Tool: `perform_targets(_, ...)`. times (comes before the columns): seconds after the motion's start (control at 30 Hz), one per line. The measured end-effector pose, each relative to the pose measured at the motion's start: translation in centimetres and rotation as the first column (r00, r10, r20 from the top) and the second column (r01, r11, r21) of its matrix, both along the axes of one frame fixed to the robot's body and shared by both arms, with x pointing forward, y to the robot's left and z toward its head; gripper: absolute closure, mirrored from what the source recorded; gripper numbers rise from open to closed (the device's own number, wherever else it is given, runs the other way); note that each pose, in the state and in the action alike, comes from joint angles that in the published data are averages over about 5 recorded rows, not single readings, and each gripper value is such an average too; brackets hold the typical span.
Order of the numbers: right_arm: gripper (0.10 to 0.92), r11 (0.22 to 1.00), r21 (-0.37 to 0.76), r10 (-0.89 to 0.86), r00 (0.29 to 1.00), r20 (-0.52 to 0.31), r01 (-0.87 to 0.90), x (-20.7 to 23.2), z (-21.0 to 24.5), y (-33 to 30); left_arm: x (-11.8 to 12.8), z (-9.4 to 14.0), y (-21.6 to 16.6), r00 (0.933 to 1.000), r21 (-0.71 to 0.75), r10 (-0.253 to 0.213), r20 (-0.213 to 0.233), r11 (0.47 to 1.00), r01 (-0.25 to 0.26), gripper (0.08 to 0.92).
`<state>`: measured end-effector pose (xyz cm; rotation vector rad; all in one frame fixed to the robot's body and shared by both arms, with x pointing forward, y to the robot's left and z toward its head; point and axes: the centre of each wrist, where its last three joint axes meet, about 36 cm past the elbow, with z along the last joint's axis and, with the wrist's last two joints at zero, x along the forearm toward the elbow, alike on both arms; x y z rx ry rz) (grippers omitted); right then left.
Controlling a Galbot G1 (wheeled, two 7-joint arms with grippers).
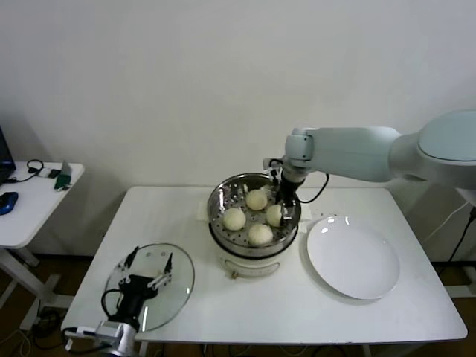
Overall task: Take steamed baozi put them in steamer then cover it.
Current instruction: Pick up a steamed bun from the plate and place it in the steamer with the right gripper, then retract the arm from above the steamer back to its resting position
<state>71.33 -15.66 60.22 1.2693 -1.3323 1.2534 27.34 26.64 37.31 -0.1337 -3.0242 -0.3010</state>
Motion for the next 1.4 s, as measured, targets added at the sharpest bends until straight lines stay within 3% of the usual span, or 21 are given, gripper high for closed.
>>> perform_targets(0.47, 0.199, 0.993, 0.122, -0.005, 1.0, 0.018, 0.003, 0.1, 5.8, -3.6, 0.0, 0.2, -0.1, 1.0, 0.012, -0.003, 0.003, 1.0, 0.003, 0.177)
perform_targets(0.77, 0.2, 0.941, 0.339, -0.074, 0.982, 0.176, 0.01, -1.8, 6.2, -9.2, 0.3, 0.4, -0.2, 0.9996, 0.038, 0.006, 0.027, 0.999, -0.007, 0.177)
perform_targets(1.03, 0.2, 0.787, 0.617, -0.251, 0.921, 0.299, 0.014, -5.4, 1.3, -14.5, 0.8, 0.9, -0.5, 0.9983, 0.056, 0.01, 0.057, 0.998, -0.013, 0.177)
perform_targets(1.4, 0.2, 0.53, 0.848, -0.514, 0.795, 0.322, -0.001, -11.5, -5.0, -18.8, 1.0, 1.7, -1.0, 0.9943, 0.101, 0.033, 0.101, 0.994, -0.044, 0.177)
